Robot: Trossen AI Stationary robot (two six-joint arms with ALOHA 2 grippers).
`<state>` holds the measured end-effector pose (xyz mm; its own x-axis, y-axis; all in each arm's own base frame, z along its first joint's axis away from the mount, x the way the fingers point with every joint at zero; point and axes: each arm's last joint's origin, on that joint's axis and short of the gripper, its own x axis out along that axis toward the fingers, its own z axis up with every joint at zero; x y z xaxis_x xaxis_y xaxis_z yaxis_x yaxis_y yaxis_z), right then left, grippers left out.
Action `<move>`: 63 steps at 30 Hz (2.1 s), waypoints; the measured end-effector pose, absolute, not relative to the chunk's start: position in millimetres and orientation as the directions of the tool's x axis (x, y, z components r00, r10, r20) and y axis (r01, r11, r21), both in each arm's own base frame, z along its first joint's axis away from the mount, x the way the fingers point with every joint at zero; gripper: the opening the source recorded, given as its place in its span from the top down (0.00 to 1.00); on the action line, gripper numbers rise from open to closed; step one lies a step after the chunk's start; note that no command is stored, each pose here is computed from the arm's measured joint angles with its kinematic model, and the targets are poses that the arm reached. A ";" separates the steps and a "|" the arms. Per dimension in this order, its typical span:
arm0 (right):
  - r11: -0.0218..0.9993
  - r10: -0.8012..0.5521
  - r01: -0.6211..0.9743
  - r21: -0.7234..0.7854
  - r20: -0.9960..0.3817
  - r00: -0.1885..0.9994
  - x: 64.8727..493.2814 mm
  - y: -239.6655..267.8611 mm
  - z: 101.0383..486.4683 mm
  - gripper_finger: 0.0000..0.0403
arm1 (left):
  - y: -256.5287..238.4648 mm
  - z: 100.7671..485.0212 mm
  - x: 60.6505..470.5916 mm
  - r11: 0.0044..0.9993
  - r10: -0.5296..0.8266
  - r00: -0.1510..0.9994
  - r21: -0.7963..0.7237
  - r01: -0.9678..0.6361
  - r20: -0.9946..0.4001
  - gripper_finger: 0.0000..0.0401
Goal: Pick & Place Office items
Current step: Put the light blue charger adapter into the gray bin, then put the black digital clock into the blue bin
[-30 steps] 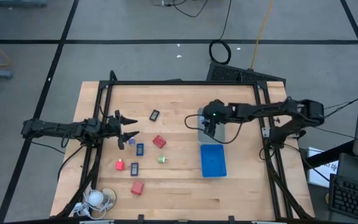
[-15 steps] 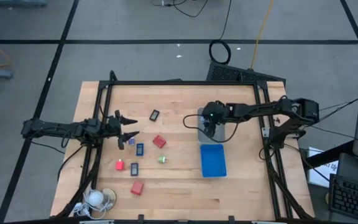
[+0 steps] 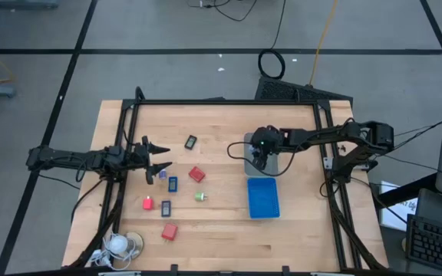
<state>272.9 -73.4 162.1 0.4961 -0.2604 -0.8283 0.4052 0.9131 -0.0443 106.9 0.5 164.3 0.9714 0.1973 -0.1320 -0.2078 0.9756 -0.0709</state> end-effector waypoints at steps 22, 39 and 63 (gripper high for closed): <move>0.912 -0.274 0.410 -0.031 -0.789 0.550 277.6 -74.6 164.9 0.38 | 0.5 164.5 106.9 0.975 0.197 0.972 -0.073 -0.208 -0.131 0.33; 0.926 -0.278 0.375 -0.033 -0.732 0.623 269.8 -67.5 192.0 0.34 | 0.5 164.4 106.9 0.976 0.197 0.971 -0.072 -0.208 -0.132 0.33; 0.993 -0.117 0.103 -0.065 -0.253 0.960 178.1 -2.1 241.7 0.38 | 0.6 170.7 107.5 0.947 0.203 0.977 -0.241 -0.214 -0.071 0.33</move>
